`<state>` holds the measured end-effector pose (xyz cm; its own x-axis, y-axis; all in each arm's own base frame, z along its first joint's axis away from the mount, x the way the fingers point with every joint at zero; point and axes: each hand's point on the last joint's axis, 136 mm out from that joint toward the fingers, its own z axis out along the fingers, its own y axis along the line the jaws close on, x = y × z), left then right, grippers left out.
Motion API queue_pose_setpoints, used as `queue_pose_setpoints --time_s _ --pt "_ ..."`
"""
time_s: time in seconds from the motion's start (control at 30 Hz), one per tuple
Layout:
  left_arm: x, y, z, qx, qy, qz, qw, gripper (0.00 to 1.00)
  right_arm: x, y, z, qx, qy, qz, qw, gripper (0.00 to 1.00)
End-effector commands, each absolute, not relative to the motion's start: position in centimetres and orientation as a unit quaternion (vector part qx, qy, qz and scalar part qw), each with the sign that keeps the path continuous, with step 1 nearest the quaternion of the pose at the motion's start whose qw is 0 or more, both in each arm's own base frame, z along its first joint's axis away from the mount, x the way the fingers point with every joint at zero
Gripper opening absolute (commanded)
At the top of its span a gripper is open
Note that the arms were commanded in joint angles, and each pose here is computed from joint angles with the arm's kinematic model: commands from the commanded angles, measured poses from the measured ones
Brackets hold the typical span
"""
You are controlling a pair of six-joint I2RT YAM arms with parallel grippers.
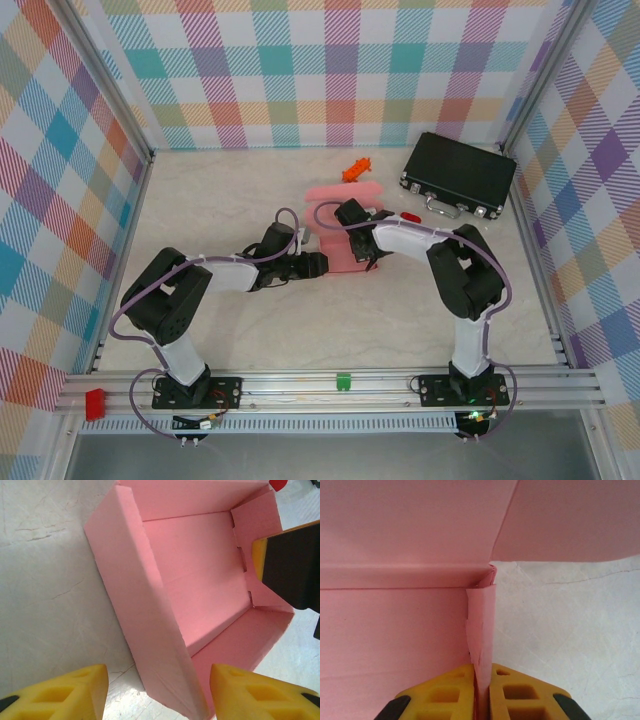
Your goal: Fold the paper box
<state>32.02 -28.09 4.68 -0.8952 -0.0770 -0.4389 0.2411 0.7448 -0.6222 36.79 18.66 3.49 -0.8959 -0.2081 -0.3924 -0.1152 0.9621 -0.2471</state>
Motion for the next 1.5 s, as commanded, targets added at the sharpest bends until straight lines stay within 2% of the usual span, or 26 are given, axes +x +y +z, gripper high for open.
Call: queue_pose_setpoints --time_s 0.0,0.77,1.17,1.47 --pt "31.6 -28.2 4.7 0.046 0.905 -0.360 0.223 0.56 35.0 17.1 0.7 -0.098 0.972 -0.147 0.156 0.15" --pt "31.6 -28.1 5.1 0.046 0.905 -0.358 0.226 0.56 34.9 15.9 -0.5 -0.096 0.967 -0.188 0.139 0.14" --pt "31.7 -28.2 5.4 0.047 0.903 -0.361 0.228 0.56 35.5 18.1 2.7 -0.077 0.975 -0.113 0.178 0.22" --pt "31.6 -28.1 5.4 0.047 0.903 -0.360 0.228 0.55 35.9 18.7 4.7 -0.072 0.973 -0.091 0.199 0.33"
